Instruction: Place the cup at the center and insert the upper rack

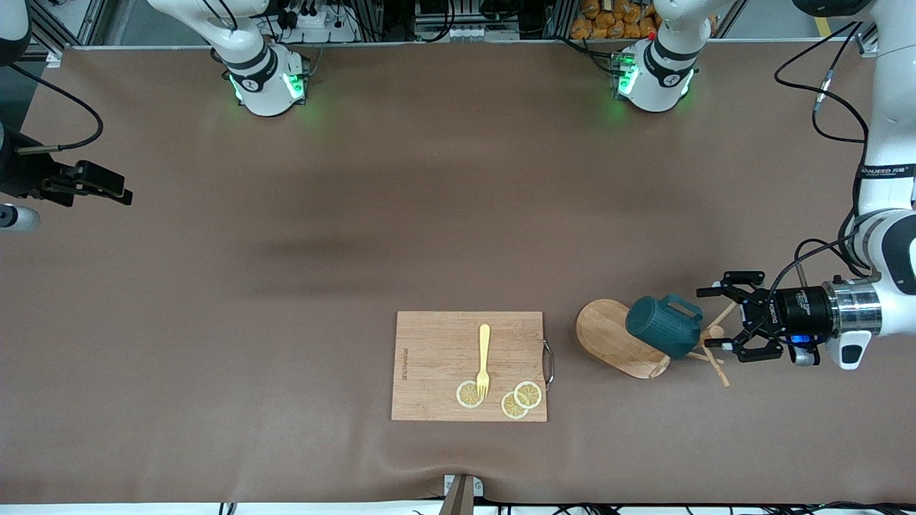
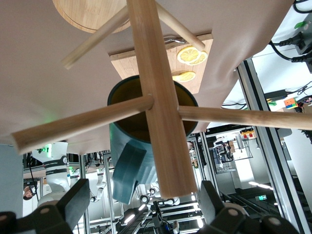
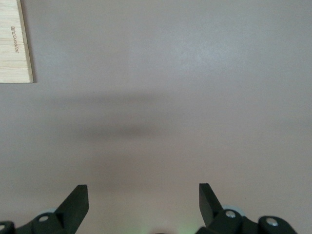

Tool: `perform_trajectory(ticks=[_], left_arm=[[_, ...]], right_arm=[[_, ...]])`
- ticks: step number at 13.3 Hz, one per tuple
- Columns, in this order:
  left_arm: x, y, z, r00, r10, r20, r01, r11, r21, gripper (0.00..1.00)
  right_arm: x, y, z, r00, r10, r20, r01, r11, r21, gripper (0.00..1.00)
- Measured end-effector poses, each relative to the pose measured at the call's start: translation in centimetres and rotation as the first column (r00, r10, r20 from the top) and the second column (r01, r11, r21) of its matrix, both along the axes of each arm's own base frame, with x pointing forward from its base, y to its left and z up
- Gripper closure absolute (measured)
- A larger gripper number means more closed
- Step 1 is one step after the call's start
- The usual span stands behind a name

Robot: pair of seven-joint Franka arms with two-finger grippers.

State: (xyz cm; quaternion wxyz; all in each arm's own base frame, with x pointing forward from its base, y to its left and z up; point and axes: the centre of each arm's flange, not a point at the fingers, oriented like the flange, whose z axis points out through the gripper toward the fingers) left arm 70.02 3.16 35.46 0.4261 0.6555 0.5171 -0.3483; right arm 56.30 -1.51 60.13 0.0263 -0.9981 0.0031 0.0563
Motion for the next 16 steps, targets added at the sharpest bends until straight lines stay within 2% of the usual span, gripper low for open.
perform_trajectory(ticks=[5,10,16], left_arm=[[0.3,0.3,0.9,1.0,0.006,0.014,-0.006,1.0,0.002,0.0],[0.1,2.2,4.5,0.998,0.026,0.06,-0.027,0.999,0.02,0.0],[-1.0,2.1,10.2,0.991,-0.01,0.135,-0.006,0.993,0.117,0.0]], right_arm=[[0.0,0.0,0.0,1.0,0.0,0.0,0.0,1.0,0.0,0.0],[0.0,0.0,0.1,1.0,0.0,0.002,0.0,1.0,0.0,0.0],[0.1,0.7,0.4,1.0,0.013,0.011,-0.013,1.0,-0.001,0.0]])
